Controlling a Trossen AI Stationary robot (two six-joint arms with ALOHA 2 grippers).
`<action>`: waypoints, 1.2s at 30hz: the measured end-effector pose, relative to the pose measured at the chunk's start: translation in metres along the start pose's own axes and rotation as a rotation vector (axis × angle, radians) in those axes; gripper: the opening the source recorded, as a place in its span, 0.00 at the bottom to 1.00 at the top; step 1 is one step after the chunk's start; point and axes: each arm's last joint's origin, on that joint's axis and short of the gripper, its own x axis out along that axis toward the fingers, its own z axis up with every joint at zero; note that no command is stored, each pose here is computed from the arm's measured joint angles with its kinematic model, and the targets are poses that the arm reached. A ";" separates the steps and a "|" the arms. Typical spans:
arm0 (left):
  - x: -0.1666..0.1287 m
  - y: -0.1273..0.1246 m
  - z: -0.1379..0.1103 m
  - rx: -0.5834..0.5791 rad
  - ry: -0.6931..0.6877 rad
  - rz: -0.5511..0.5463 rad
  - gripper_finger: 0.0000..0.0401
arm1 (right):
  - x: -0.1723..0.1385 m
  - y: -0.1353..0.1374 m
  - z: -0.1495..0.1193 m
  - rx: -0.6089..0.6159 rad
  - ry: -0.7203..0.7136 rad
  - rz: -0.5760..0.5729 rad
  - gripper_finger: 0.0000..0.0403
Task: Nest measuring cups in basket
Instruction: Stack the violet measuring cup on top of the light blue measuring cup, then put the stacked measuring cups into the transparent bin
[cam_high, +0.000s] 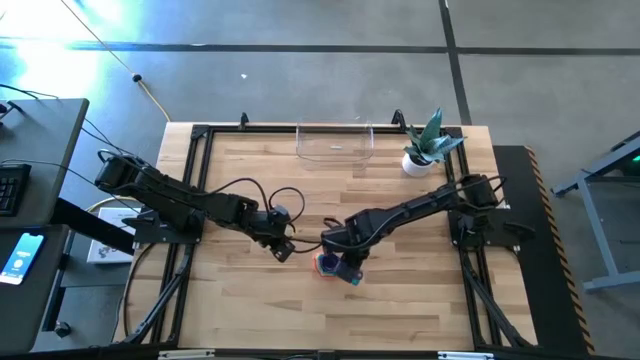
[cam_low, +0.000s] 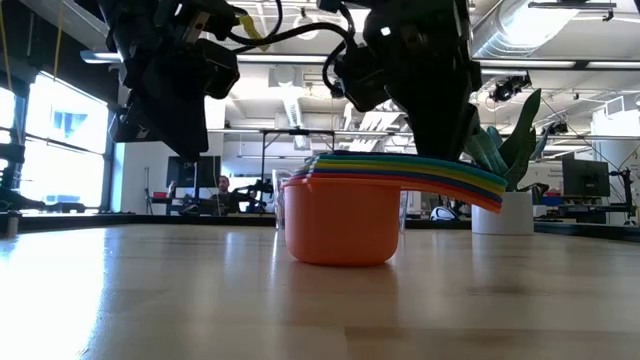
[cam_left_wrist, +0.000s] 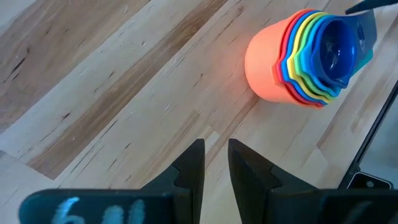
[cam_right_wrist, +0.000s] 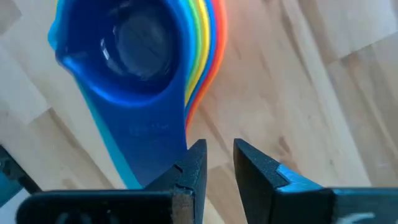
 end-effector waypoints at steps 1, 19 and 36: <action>0.000 0.000 0.000 0.005 0.000 0.000 0.16 | 0.000 0.001 -0.001 0.001 0.003 0.002 0.18; -0.014 -0.004 -0.005 0.156 0.088 -0.102 0.16 | -0.008 -0.004 -0.002 0.068 0.020 -0.015 0.18; -0.087 0.018 -0.020 0.377 -0.150 -0.201 0.16 | -0.040 -0.003 -0.010 0.155 -0.059 0.032 0.18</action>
